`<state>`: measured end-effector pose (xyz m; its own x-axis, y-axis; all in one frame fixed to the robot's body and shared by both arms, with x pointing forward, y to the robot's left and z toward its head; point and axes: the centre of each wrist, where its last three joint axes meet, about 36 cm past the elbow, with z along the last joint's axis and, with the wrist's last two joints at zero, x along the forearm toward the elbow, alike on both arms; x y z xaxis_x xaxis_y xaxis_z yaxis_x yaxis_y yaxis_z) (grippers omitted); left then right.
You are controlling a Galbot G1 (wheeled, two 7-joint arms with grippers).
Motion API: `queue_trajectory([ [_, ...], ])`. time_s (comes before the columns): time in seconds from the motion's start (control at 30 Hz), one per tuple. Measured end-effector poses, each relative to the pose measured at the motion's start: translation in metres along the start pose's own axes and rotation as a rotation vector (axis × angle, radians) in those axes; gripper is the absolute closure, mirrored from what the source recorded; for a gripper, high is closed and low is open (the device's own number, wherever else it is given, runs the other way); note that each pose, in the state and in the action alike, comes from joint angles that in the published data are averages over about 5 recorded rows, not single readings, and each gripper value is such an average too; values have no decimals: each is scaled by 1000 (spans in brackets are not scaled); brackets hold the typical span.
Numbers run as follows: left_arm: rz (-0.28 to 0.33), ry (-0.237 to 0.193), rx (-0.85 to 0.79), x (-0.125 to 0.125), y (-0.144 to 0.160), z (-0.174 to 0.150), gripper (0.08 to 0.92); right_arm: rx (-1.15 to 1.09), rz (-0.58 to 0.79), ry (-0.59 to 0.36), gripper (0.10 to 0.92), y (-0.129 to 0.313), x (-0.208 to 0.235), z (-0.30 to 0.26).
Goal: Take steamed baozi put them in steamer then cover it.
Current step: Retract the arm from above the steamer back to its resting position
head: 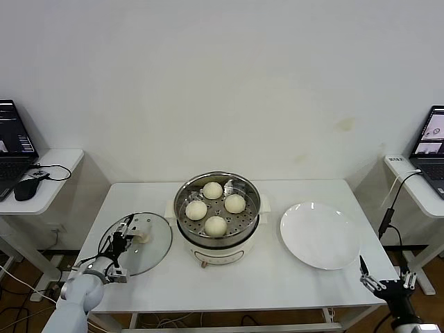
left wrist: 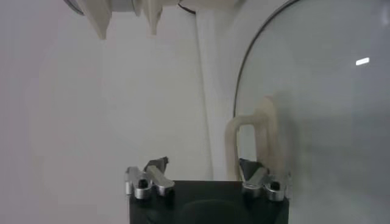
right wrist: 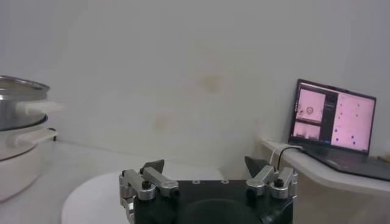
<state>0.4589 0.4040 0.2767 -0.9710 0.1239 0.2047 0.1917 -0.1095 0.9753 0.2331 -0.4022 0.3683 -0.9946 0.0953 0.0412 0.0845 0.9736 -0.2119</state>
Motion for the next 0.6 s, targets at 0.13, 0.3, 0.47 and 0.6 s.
queue_trajectory([
  [0.13, 4, -2, 5, 0, -3, -2, 547, -1, -3, 1, 200, 1, 0, 1],
  [0.3, -1, -1, 11, 0, -4, -2, 686, 0, -9, 2, 200, 2, 0, 2],
  [0.47, -24, 11, 19, 4, -5, -4, 829, 1, -17, 1, 200, 4, -1, 2],
  [0.6, -56, 30, 21, 10, -2, -5, 866, -1, -27, 0, 200, 6, -4, 3],
])
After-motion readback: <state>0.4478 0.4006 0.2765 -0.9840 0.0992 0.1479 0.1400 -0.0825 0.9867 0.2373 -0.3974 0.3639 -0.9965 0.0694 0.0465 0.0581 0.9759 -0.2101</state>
